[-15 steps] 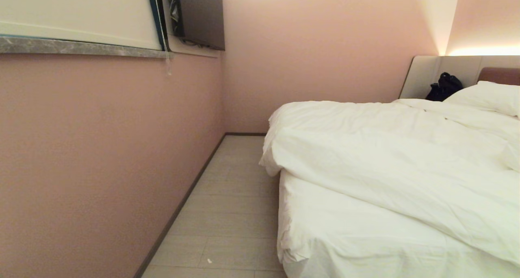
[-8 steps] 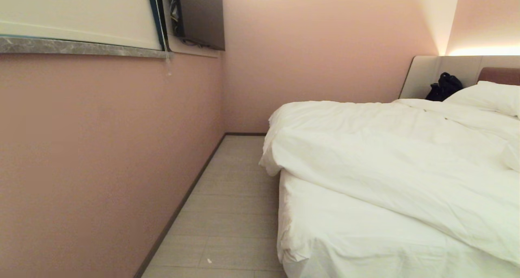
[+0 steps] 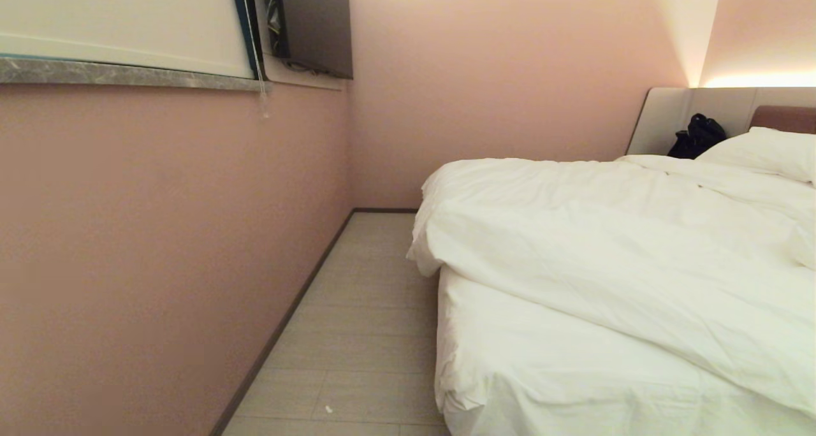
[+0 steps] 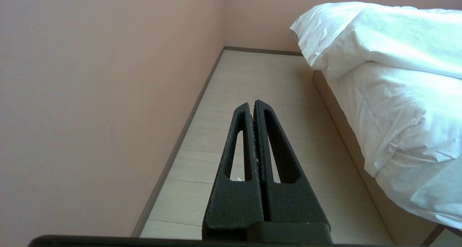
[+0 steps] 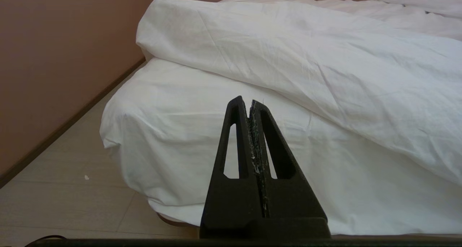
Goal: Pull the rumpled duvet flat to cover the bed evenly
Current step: Hold the folded corner of the quilt
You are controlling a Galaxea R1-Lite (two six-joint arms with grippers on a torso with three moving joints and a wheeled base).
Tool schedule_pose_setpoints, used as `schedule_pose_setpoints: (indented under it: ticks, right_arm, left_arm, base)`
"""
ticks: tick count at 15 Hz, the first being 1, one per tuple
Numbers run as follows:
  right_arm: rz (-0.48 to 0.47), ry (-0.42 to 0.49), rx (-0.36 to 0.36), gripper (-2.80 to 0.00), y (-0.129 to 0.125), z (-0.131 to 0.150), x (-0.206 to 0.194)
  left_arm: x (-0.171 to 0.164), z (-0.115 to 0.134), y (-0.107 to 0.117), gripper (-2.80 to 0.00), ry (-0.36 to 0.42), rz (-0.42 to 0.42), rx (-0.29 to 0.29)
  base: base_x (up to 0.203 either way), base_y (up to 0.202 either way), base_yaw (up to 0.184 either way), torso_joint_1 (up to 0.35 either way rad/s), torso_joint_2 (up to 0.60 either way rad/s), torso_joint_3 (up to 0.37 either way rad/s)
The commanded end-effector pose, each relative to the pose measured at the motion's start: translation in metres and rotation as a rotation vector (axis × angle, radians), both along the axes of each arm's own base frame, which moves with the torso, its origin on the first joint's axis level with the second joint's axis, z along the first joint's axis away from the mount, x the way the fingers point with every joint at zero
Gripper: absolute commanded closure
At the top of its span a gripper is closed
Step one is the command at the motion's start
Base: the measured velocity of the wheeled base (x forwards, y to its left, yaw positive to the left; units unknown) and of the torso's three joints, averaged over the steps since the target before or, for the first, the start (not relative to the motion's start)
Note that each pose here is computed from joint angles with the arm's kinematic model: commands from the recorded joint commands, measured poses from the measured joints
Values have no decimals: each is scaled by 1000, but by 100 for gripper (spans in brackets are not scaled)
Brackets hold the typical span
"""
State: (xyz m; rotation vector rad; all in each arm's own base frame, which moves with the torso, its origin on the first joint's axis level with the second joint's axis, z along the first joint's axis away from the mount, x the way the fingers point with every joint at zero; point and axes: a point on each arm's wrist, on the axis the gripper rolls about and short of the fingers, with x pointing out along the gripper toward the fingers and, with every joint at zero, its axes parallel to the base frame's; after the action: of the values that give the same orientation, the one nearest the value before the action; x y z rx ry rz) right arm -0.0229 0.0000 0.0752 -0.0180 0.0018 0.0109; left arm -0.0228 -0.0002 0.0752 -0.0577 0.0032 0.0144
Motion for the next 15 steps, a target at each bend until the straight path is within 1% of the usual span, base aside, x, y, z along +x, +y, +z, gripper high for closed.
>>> schedule_pose_setpoints:
  ticks: [1,3,5,15]
  right_arm:
    - [1,1,0,0,0,0,0]
    - [1,1,0,0,0,0,0]
    - [0,1,0,0,0,0,0]
    - [1,1,0,0,0,0,0]
  left_arm:
    - [0,0,0,0,-1,1,-2]
    - [0,0,0,0,-1,1,-2]
    - [0,0,0,0,-1,1,-2]
    - [0,0,0,0,-1,1,-2]
  base:
    - [0,0,0,0,0,0]
    - [0,0,0,0,0,0]
    - [3,-113,3,6,3,4]
    - [0,-194,1,1,3,4]
